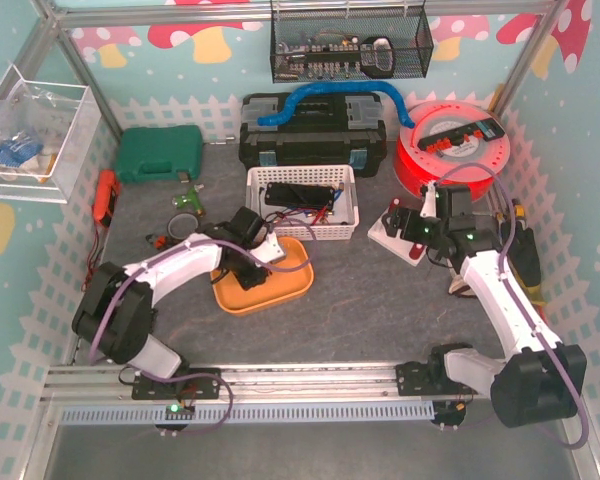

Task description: Install the large spring

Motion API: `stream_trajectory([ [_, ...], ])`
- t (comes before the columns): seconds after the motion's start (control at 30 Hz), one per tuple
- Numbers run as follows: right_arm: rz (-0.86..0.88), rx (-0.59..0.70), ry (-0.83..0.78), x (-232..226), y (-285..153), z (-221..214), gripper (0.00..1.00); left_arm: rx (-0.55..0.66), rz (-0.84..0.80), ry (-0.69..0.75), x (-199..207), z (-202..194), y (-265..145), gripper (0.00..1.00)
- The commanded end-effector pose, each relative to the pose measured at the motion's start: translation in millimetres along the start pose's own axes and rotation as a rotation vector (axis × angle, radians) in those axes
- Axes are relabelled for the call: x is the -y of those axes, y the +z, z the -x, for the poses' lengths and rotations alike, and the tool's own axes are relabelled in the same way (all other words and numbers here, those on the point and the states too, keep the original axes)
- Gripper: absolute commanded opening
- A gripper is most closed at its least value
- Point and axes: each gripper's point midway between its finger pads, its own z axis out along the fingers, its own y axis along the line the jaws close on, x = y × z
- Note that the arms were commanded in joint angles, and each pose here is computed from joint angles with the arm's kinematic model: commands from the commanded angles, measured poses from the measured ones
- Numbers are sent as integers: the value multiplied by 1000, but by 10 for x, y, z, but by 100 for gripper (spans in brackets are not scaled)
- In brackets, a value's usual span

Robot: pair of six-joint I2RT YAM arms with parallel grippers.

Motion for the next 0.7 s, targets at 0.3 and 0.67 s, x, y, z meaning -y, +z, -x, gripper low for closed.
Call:
stream_trajectory([
  [0.3, 214, 29, -85, -605, 0, 400, 86, 599, 30, -93, -137, 1268, -1163, 16],
  [0.67, 535, -183, -260, -1625, 187, 257, 67, 829, 16, 22, -24, 1866, -1471, 15],
])
